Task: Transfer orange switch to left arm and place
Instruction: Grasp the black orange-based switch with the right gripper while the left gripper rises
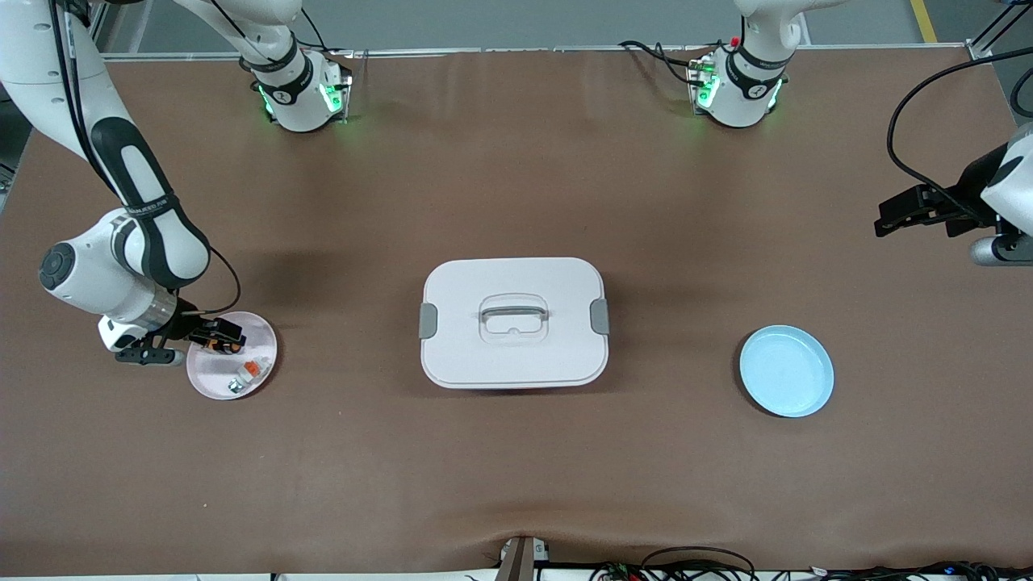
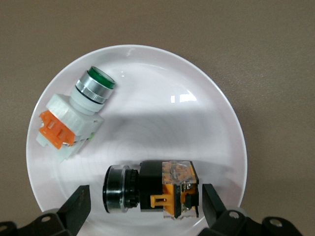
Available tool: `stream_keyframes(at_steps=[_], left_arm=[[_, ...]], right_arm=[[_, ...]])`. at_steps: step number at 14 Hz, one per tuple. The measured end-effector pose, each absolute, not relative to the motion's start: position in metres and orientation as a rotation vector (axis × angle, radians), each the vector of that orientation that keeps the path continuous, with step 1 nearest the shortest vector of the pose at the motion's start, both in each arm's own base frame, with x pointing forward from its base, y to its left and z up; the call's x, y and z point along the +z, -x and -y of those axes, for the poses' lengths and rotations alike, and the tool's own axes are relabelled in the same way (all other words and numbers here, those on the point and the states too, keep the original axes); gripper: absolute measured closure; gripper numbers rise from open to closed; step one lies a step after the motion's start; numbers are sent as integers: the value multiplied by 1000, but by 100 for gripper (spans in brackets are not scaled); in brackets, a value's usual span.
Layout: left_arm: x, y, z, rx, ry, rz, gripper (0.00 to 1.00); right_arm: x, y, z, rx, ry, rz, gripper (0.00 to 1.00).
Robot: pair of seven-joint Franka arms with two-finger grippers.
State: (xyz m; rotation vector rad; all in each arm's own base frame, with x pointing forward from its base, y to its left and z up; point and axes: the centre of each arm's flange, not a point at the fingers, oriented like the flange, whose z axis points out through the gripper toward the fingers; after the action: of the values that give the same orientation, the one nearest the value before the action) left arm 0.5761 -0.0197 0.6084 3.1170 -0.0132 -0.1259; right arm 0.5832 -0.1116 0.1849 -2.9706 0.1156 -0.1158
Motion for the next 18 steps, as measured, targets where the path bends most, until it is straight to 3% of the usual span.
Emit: stream_keyframes(at_steps=[4, 6, 9, 18], left_arm=[[608, -576, 20, -126, -3117, 14, 0], [609, -576, 21, -125, -3117, 18, 0], [611, -575, 37, -117, -3109, 60, 0], [620, -570, 79, -124, -2900, 62, 0]], right_arm=[[185, -583, 111, -115, 2971, -115, 0], [185, -583, 112, -116, 2971, -103, 5], [185, -584, 113, -125, 2975, -40, 27], [185, -583, 115, -126, 2975, -33, 27]])
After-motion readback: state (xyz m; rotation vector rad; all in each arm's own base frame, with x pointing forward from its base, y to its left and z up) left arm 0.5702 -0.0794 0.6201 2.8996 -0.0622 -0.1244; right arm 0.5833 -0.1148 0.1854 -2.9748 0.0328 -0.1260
